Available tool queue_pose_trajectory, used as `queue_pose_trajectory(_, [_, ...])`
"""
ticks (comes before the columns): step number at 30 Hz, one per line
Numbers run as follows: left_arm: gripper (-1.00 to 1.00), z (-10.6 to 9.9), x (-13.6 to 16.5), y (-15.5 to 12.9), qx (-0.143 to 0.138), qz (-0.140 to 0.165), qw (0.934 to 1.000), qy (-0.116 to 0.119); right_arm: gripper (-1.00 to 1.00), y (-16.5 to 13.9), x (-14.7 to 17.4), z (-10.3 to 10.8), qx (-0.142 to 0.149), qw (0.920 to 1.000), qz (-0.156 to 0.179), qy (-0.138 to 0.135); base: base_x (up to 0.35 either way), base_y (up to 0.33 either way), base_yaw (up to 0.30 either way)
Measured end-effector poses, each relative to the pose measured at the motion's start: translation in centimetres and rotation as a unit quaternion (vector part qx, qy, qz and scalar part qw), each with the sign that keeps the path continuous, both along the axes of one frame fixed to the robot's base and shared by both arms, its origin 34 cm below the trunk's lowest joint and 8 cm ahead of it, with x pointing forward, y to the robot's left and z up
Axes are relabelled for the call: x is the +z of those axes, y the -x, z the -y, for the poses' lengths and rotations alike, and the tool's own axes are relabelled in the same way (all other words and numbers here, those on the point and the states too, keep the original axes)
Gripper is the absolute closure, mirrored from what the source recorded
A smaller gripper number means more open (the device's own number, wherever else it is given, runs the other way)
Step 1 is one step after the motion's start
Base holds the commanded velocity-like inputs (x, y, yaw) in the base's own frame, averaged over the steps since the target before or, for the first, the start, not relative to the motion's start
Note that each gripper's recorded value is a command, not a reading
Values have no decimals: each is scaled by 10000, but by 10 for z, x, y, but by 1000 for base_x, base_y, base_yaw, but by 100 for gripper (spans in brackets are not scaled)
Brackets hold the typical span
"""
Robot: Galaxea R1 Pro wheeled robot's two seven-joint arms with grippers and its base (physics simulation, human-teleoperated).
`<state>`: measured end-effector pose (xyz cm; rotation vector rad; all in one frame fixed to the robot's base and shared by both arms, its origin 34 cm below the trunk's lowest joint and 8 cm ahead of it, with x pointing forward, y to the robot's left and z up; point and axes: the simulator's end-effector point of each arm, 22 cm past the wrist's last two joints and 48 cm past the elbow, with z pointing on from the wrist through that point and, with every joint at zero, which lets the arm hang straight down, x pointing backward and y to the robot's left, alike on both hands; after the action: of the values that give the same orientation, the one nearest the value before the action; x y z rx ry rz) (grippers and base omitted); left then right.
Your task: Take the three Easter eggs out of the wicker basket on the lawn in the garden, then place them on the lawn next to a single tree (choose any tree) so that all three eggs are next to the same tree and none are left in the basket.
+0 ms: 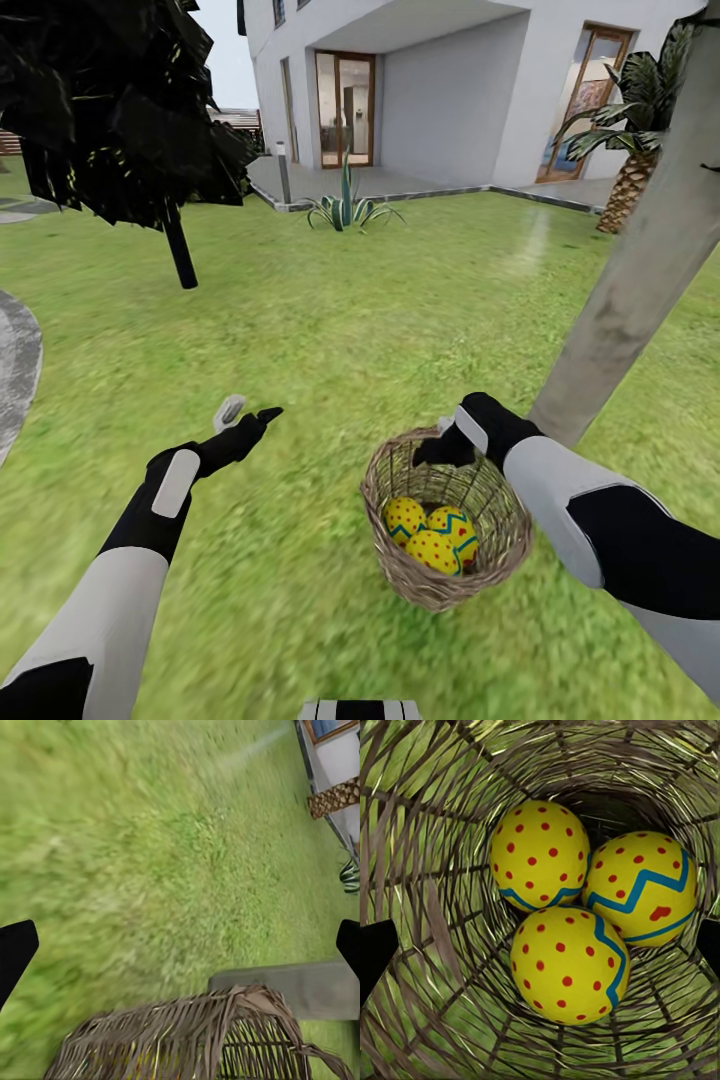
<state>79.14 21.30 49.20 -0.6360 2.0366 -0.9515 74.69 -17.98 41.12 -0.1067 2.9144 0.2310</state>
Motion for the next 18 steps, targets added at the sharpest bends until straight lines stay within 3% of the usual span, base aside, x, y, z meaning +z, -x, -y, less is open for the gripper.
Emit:
queue_pose_trajectory(4, [-100,0,-1,0,-4,-6,10000,-3,-100,3,-1,1,-12,10000,-57,1,177,0,0])
queue_pose_trajectory(18, [-100,2,0,0,-18,-2,10000,18,-100,5,-4,7,-88,9999,-114,-8,9,0,0])
